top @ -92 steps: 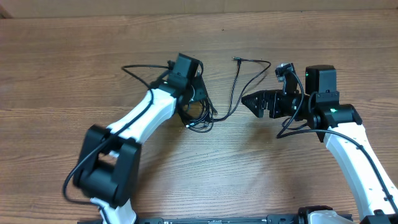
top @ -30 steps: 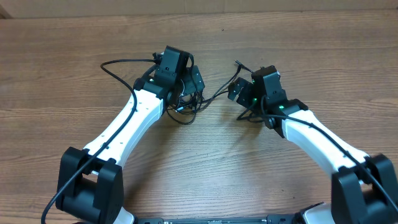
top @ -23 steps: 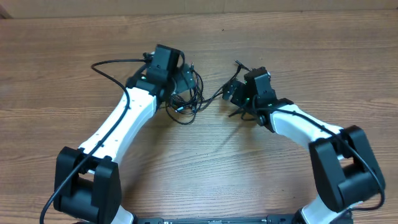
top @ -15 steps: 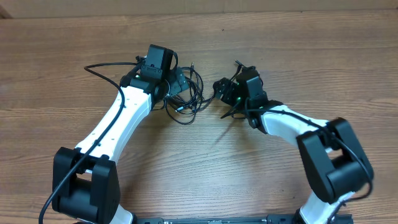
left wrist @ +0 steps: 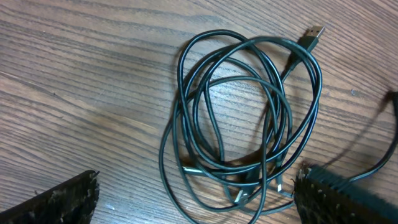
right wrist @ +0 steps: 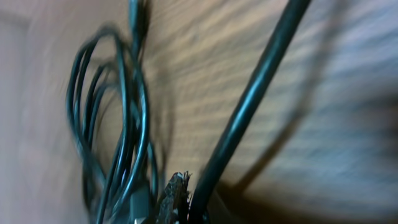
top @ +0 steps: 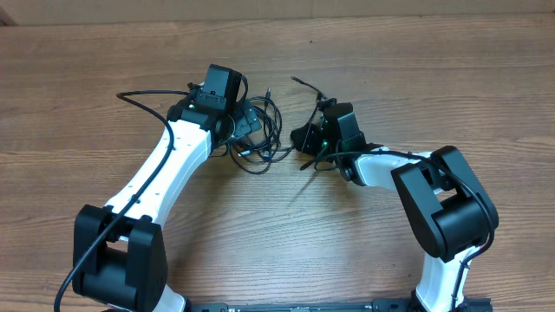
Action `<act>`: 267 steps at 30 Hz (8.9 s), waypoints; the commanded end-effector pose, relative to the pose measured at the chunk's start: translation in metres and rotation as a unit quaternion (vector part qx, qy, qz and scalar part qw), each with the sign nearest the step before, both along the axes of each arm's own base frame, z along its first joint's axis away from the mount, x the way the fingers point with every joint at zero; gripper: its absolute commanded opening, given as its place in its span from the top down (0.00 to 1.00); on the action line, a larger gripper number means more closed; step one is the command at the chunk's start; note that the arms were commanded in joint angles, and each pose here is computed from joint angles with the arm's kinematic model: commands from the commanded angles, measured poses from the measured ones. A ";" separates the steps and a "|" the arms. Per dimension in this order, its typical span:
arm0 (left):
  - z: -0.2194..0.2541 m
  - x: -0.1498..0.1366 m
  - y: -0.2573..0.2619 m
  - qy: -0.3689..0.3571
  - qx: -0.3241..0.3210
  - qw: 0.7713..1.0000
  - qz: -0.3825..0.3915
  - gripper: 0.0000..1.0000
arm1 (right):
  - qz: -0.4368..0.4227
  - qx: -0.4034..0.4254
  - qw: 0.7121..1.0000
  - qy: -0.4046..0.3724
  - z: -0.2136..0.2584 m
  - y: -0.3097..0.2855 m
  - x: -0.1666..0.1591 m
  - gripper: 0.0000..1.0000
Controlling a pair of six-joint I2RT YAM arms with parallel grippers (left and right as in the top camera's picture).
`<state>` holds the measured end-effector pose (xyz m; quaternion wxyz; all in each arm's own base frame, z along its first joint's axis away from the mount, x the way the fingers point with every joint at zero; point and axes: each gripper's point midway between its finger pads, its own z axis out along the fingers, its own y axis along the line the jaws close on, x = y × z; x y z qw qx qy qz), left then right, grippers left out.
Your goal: Untangle cables
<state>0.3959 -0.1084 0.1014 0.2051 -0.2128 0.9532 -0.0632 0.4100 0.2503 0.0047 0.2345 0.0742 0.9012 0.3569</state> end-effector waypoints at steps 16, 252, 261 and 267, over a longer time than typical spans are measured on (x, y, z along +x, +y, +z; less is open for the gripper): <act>0.005 -0.020 -0.037 0.039 -0.097 0.993 -0.059 0.01 | 0.133 0.024 0.975 -0.177 0.222 -0.022 -0.079 0.96; 0.016 0.009 -0.135 -0.051 -0.304 0.907 -0.288 0.00 | 0.245 -0.290 0.862 -0.336 0.297 -0.046 -0.036 0.96; -0.013 0.038 -0.131 -0.142 -0.022 0.937 -0.319 0.54 | 0.193 -0.258 0.916 -0.238 0.276 -0.056 -0.045 0.96; -0.037 0.053 -0.141 -0.158 0.034 0.934 -0.319 0.41 | 0.205 -0.265 0.920 -0.204 0.263 -0.061 -0.056 0.96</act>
